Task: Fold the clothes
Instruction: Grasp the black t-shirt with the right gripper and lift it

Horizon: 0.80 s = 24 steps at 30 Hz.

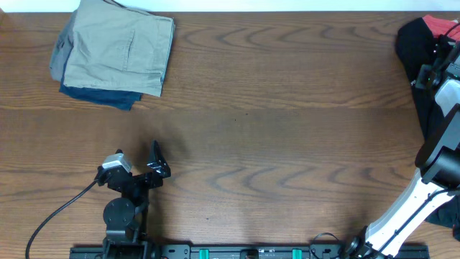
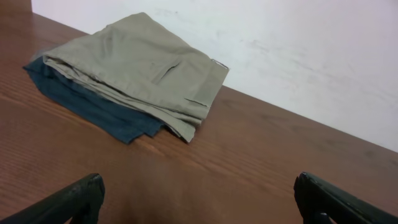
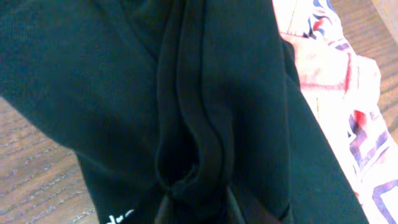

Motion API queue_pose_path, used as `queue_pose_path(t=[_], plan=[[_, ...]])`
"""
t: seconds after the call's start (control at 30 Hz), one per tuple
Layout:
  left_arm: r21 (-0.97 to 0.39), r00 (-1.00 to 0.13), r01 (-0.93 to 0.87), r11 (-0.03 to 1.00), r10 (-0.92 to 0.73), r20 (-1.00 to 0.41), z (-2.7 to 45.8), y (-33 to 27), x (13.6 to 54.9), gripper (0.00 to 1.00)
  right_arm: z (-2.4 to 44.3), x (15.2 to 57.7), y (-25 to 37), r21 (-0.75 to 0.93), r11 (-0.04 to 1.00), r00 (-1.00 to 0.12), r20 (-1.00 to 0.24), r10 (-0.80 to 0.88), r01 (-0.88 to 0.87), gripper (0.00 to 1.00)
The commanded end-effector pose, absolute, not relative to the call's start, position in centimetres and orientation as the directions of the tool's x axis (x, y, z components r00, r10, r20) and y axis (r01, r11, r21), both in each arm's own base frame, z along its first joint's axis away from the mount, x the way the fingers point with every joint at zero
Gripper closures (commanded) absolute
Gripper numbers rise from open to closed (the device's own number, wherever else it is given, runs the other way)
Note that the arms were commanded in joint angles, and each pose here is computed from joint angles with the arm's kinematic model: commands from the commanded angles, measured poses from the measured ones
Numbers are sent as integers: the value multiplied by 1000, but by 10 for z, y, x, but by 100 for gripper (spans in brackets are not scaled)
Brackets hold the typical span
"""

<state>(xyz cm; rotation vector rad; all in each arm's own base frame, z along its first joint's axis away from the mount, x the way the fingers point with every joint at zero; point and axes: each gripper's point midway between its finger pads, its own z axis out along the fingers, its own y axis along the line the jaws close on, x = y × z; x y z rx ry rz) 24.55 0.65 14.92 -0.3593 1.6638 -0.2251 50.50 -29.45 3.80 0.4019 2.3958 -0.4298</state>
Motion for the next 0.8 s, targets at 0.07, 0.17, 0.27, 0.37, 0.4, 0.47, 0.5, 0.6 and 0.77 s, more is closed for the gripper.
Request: queue_pose_path(t=[0.07,0.17,0.27,0.37,0.4,0.47,0.5,0.6,0.77], plan=[[-340,-135,-144,929,-359,-924,132,11,244,2,54,505,-307,-205,869,-700,-685,201,451,74],[-340,-135,-144,929,-359,-924,131,11,244,2,70,504,-313,-230,849,-683,-705,192,476,71],[-340,-135,-144,929,-359,-924,132,11,244,2,83,506,-316,-234,841,-663,-726,181,487,49],[-340,-135,-144,929,-359,-924,132,11,244,2,84,506,-315,-234,842,-661,-729,179,486,42],[-340,-135,-144,929,-359,-924,131,11,244,2,83,506,-315,-234,842,-663,-726,181,486,40],[-340,-135,-144,929,-359,-924,132,11,244,2,83,506,-315,-228,843,-660,-728,185,488,40],[-340,-135,-144,929,-359,-924,132,11,244,2,84,507,-315,-220,843,-653,-733,190,491,40],[-340,-135,-144,929,-359,-924,132,11,244,2,87,515,-310,-187,861,-632,-753,183,473,45],[-340,-135,-144,929,-359,-924,131,11,244,2,90,518,-311,-179,865,-619,-765,177,468,64]])
